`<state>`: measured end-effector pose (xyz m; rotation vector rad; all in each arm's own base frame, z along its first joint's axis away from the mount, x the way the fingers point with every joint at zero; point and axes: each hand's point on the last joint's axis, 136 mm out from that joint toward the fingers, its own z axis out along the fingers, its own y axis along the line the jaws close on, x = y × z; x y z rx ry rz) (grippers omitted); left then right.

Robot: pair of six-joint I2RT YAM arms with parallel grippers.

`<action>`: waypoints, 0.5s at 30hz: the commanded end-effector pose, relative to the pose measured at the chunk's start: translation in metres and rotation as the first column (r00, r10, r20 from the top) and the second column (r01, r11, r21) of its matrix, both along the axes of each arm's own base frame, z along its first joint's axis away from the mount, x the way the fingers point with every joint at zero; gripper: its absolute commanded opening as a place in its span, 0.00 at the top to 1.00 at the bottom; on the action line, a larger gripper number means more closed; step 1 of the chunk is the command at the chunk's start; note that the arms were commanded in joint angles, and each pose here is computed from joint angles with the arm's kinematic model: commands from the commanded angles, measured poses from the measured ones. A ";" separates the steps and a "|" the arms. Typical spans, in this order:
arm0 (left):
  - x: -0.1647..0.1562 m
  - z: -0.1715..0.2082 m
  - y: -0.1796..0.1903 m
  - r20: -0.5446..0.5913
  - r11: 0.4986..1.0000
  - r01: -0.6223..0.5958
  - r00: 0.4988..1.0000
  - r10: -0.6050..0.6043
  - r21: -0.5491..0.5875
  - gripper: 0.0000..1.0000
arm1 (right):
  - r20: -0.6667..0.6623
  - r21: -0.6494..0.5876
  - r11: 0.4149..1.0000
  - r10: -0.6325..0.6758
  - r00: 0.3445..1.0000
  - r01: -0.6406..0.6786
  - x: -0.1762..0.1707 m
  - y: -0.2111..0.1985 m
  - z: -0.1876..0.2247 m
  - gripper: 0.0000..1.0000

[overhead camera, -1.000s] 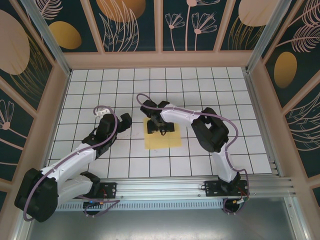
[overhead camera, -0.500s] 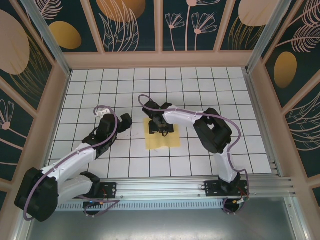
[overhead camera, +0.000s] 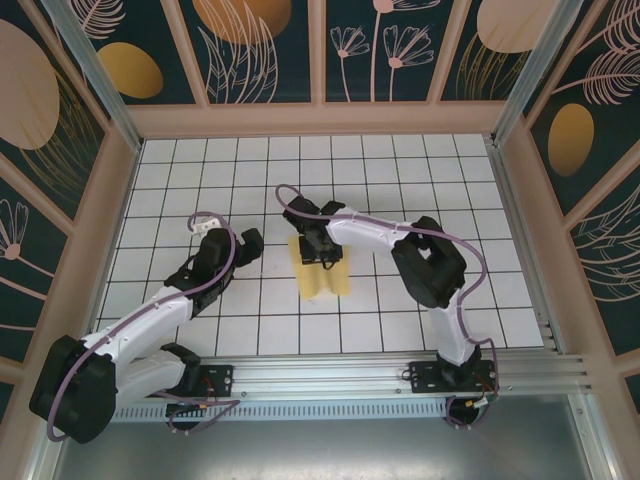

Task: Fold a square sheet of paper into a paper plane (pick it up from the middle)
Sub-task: Fold the square sheet of paper in half at the center of the table.

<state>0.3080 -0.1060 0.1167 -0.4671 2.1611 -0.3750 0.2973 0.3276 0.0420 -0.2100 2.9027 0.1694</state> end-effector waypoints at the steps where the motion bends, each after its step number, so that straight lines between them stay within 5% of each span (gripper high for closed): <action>1: 0.004 0.012 0.001 0.018 1.000 -0.008 1.000 0.008 -0.003 0.01 | 0.057 0.191 0.982 -0.001 0.998 -0.010 0.008 0.014 0.050 0.58; 8: 0.006 0.021 -0.016 0.037 0.996 0.073 0.997 -0.072 -0.045 0.01 | 0.058 0.554 0.833 -0.029 0.998 -0.008 0.016 0.023 0.088 0.60; 15: 0.008 0.030 -0.057 0.054 0.954 0.265 0.964 -0.260 -0.137 0.02 | 0.009 0.574 0.815 -0.102 0.995 0.078 0.018 -0.015 0.056 0.58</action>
